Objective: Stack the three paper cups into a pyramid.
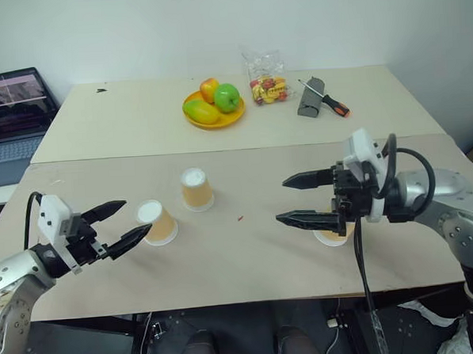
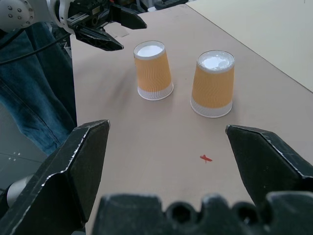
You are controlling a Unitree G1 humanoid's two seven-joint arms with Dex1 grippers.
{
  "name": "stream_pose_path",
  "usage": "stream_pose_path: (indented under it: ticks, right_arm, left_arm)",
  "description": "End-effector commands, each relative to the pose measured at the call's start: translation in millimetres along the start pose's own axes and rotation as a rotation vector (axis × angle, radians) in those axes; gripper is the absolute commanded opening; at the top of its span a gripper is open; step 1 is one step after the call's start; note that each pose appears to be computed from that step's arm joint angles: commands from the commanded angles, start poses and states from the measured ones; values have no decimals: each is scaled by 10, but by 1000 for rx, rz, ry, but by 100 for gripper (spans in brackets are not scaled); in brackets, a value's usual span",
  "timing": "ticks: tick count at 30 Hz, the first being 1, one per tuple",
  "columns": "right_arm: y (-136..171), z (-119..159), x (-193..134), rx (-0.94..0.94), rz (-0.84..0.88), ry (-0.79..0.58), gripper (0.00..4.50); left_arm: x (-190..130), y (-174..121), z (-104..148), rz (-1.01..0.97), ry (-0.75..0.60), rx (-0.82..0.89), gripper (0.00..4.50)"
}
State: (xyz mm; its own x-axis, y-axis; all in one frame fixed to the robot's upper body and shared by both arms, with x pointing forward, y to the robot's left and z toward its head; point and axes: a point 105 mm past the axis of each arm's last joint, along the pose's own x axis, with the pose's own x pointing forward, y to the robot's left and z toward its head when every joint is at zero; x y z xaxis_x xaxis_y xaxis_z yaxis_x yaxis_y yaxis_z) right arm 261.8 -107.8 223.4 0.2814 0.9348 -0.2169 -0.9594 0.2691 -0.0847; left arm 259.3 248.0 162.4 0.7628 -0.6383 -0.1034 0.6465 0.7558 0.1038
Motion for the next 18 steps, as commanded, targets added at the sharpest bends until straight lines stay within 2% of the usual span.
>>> stream_pose_path:
  ticks: [1, 10, 18]
  right_arm:
    - [37, 106, -27, -40, -6, -21, 449]
    - [72, 198, -70, -53, -14, -43, 449]
    - [74, 194, -97, -54, -35, -41, 449]
  left_arm:
    - [33, 27, -12, 12, -29, 11, 450]
    - [286, 39, -253, 3, -29, -11, 450]
    - [470, 68, -193, -26, -47, 32, 450]
